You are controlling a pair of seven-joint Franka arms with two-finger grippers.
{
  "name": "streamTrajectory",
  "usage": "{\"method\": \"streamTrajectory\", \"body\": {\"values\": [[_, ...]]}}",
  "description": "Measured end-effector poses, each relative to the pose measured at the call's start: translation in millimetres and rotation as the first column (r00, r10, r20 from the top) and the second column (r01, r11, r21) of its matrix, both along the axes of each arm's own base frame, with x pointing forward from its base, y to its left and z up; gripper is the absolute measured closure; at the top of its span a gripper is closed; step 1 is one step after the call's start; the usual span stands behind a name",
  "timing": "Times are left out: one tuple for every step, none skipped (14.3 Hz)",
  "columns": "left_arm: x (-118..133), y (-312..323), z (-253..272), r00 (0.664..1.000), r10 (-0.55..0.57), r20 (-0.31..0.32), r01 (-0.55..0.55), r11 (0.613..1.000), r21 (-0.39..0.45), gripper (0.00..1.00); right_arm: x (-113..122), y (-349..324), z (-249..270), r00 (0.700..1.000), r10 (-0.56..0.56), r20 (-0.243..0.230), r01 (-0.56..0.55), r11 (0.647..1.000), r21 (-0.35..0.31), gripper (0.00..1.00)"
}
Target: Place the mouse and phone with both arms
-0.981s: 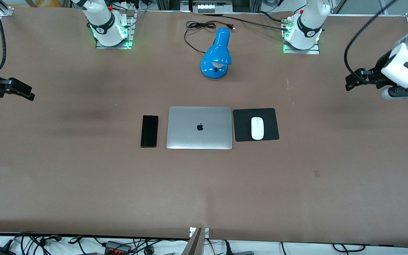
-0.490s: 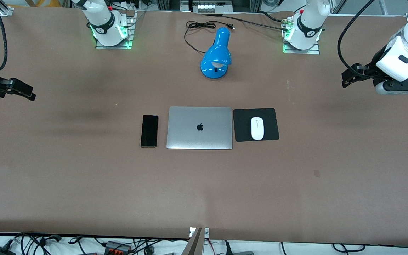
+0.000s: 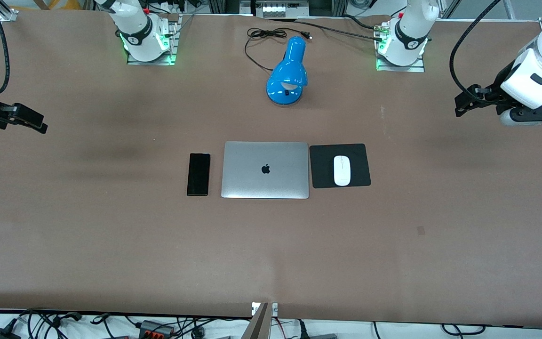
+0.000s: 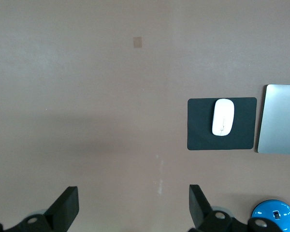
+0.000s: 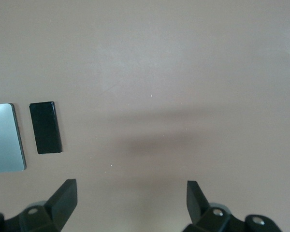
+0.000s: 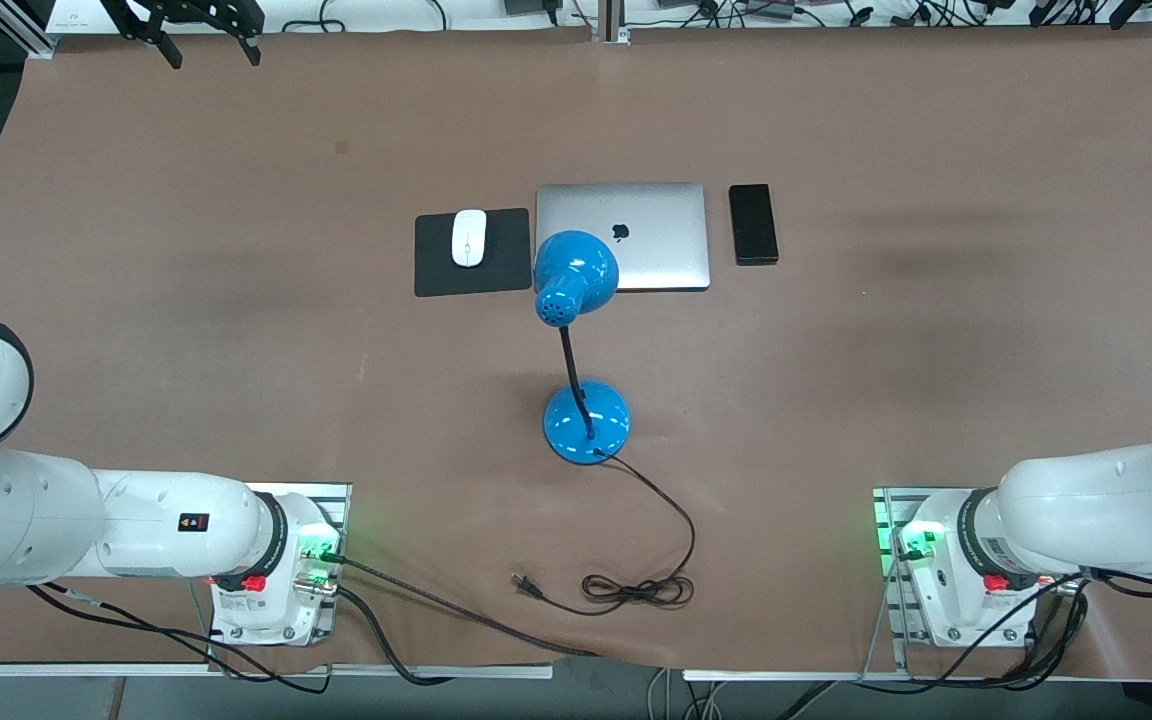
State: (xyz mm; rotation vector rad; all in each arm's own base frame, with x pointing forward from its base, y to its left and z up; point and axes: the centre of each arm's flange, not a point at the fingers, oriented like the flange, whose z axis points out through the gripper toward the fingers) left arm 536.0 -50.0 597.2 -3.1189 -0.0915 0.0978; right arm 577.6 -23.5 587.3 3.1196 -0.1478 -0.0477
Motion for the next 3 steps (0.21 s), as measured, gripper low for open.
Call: {"method": "streamTrajectory", "body": {"values": [[-0.1, 0.2, -0.2, 1.000, 0.000, -0.001, 0.000, 1.000, 0.000, 0.00, -0.2, -0.3, -0.1, 1.000, -0.001, -0.001, 0.001, 1.000, 0.000, 0.00], [-1.0, 0.2, -0.9, 1.000, 0.000, -0.009, 0.000, 1.000, 0.001, 0.00, -0.3, -0.8, -0.2, 1.000, -0.001, -0.002, 0.001, 1.000, 0.000, 0.00], [-3.6, 0.4, -2.4, 1.000, 0.001, -0.030, 0.000, 1.000, 0.003, 0.00, -0.3, -1.0, -0.2, 1.000, -0.002, -0.003, 0.002, 1.000, 0.000, 0.00]]}}
